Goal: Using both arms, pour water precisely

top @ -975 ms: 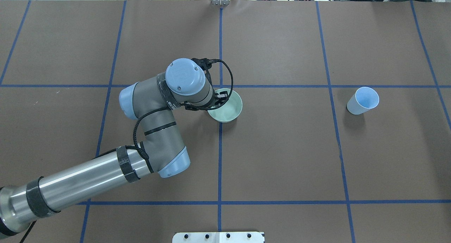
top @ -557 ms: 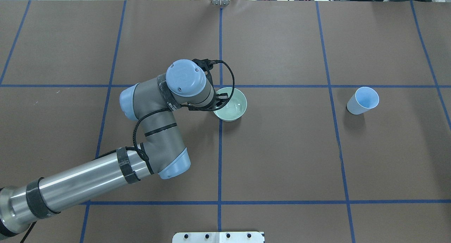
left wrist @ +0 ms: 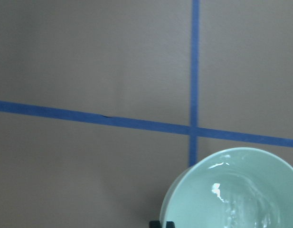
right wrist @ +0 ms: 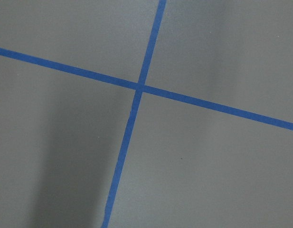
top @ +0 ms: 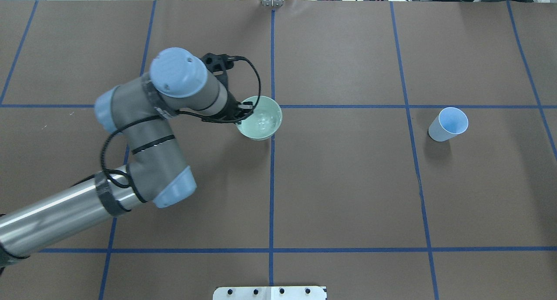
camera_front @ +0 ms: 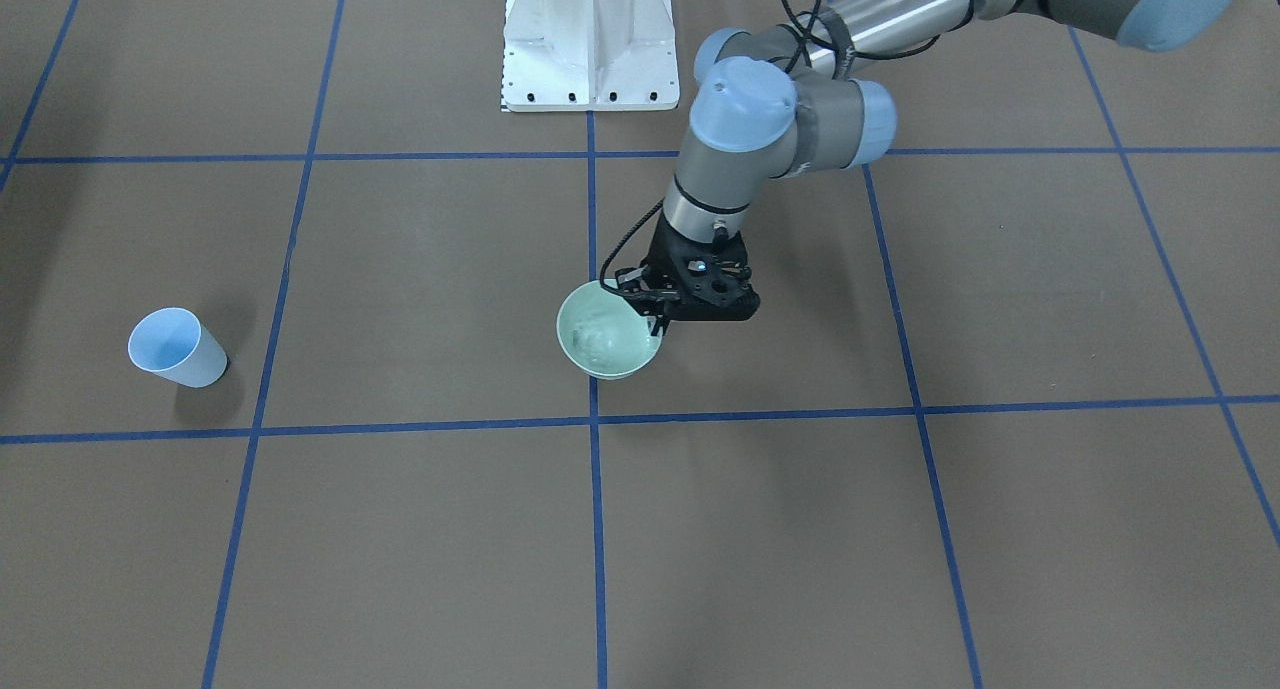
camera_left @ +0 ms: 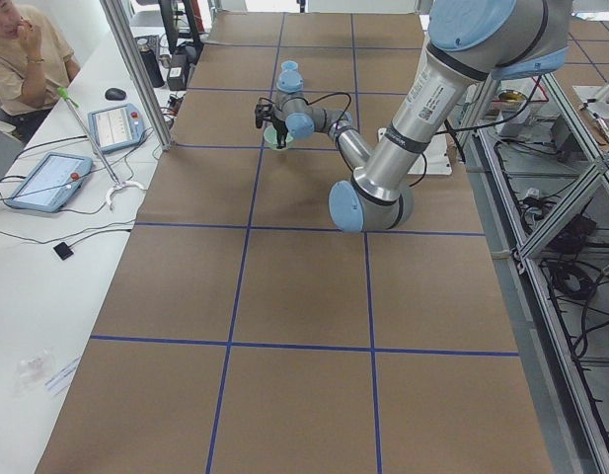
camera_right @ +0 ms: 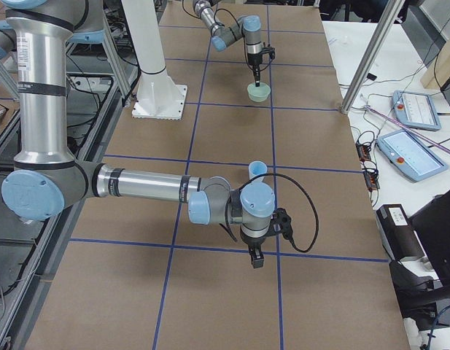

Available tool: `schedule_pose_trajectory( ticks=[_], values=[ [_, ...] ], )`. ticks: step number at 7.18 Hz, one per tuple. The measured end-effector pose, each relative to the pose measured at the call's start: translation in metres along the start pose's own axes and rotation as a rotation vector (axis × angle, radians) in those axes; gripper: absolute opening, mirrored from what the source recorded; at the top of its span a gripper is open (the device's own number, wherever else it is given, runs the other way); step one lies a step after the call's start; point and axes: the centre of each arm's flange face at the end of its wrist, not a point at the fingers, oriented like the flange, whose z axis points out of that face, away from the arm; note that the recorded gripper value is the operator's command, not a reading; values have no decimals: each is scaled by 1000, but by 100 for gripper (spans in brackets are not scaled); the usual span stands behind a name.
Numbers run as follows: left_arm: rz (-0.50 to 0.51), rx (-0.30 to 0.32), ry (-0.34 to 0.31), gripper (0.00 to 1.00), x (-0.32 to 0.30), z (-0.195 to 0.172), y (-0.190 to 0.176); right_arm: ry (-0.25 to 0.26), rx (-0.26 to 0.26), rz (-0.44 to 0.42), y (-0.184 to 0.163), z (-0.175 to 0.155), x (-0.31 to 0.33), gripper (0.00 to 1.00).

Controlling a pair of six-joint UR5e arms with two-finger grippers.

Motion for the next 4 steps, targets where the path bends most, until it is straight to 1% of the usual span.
schedule_pose_trajectory(
  ticks=[1, 3, 4],
  values=[
    [66, -19, -17, 0, -62, -17, -10, 0, -1, 1, 0, 1, 1, 100],
    [210, -32, -60, 0, -191, -45, -26, -1, -3, 3, 1, 1, 1, 100],
    [270, -41, -62, 0, -251, -54, -29, -1, -3, 3, 1, 2, 1, 100]
  ],
)
